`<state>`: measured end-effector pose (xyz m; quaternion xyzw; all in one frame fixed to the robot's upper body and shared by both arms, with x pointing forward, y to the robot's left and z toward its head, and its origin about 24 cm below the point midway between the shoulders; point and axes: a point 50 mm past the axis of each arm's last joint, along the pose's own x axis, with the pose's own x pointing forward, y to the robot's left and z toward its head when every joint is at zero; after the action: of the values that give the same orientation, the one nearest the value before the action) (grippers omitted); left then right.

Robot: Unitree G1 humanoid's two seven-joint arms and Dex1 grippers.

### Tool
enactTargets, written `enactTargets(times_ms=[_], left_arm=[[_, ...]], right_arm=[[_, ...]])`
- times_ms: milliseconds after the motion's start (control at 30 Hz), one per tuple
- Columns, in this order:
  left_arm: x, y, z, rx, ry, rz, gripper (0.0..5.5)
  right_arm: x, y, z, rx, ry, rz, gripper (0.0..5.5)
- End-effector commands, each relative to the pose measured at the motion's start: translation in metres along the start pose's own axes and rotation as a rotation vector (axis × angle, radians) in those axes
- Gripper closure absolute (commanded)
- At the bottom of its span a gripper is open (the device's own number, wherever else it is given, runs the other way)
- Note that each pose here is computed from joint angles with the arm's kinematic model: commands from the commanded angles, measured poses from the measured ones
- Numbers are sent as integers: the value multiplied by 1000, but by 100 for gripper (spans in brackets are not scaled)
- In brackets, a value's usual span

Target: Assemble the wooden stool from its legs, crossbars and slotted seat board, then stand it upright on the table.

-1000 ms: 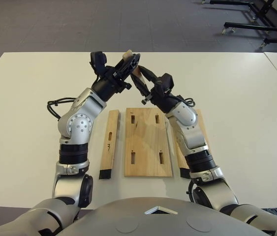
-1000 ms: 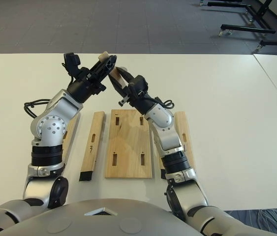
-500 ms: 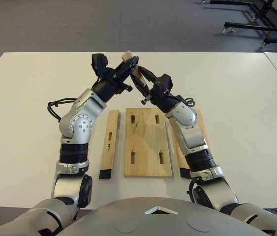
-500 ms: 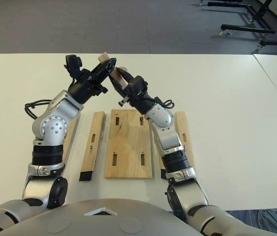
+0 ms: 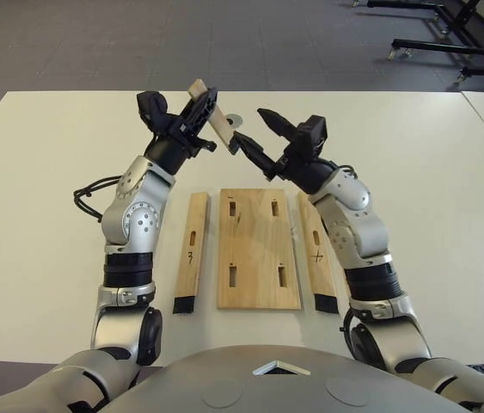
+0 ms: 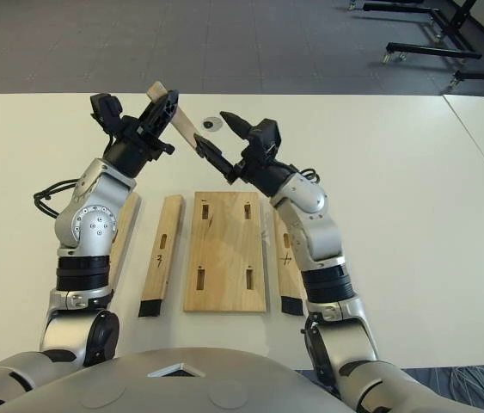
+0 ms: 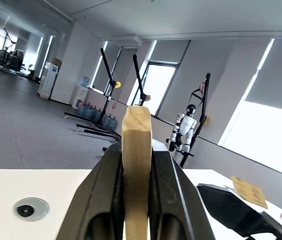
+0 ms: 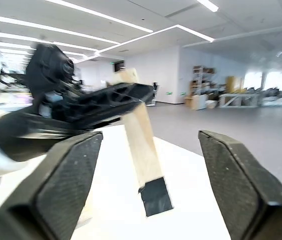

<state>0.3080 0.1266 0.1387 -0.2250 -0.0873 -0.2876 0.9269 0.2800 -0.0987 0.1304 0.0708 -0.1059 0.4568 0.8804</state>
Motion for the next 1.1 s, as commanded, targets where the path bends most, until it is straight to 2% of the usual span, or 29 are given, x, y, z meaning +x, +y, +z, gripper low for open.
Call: enactTargets(times_ms=[33, 167, 267, 367, 500, 633, 700, 867, 1100], left_arm=[[-4, 17, 4, 87, -9, 142, 512], [-11, 17, 19, 205, -64, 193, 512], [-25, 14, 27, 300, -74, 221, 512], [-43, 5, 32, 366, -69, 222, 512], [-59, -2, 37, 427, -56, 219, 512], [-74, -2, 42, 488, -47, 239, 512], [-85, -1, 43, 508, -37, 273, 512], [-115, 2, 26, 490, 25, 395, 512], [-139, -13, 27, 508, 14, 438, 512]], right_arm=[[-10, -7, 9, 135, 8, 76, 196], [-9, -45, 13, 276, -121, -198, 196], [-7, -65, -2, 170, -101, -506, 196], [-6, -72, -8, 103, -105, -663, 196], [-6, -69, -2, -19, -140, -753, 196], [-12, -70, 10, -354, -101, -877, 196], [-14, -72, 15, -440, -100, -907, 196], [-22, -72, 10, -463, -73, -930, 196], [-31, -62, -3, -473, -30, -934, 196]])
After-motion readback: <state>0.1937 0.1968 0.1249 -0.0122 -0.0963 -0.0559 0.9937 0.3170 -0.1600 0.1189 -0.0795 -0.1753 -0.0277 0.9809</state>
